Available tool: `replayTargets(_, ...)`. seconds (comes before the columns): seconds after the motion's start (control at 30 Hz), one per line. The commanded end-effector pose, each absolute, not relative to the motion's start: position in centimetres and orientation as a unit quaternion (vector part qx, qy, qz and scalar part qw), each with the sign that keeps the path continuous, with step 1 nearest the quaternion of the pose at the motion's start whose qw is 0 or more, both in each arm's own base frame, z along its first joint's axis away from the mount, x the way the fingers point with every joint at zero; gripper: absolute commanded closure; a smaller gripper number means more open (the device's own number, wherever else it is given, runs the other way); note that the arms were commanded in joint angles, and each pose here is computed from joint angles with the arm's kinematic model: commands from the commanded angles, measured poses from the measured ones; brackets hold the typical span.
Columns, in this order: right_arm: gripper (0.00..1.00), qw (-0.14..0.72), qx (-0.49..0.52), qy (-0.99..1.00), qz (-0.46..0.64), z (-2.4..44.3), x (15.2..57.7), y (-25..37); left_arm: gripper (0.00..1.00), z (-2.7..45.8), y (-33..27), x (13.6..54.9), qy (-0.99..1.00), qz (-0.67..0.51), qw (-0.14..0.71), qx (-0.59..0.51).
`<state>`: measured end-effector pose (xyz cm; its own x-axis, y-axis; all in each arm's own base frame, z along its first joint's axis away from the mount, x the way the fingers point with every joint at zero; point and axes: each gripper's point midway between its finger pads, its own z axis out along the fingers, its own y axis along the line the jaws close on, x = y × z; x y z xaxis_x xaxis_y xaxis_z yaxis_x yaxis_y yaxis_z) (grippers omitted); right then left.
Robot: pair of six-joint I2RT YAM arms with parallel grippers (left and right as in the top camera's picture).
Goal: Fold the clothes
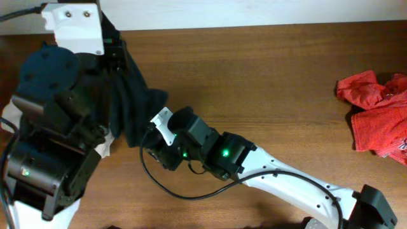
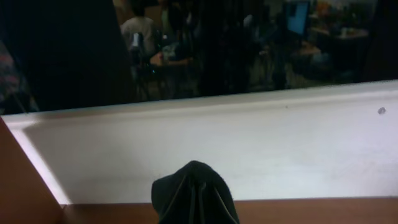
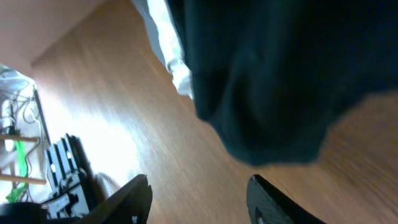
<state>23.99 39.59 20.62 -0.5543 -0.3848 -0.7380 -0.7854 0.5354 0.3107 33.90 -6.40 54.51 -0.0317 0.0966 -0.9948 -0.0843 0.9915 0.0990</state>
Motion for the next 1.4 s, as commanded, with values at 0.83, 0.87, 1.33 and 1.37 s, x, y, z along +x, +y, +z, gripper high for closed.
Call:
replayTargets(0.83, 0.50, 0.387, -0.281, 0.824, 0.303, 20.2, 26.6, 42.6, 1.00, 58.1, -10.2, 30.9, 0.675, 0.126, 0.726, -0.032)
replayTargets(0.87, 0.50, 0.387, -0.275, 0.828, 0.299, 19.9, 26.9, 42.6, 1.00, 58.1, -10.3, 30.8, 0.675, 0.126, 0.726, -0.031)
replayTargets(1.33, 0.46, 0.408, -0.226, 0.857, 0.220, 17.7, 29.8, 40.0, 1.00, 57.9, -9.4, 30.1, 0.679, 0.167, 0.714, -0.041)
replayTargets(1.37, 0.46, 0.408, -0.227, 0.857, 0.220, 17.7, 29.7, 40.0, 1.00, 57.9, -9.4, 30.1, 0.679, 0.170, 0.713, -0.041)
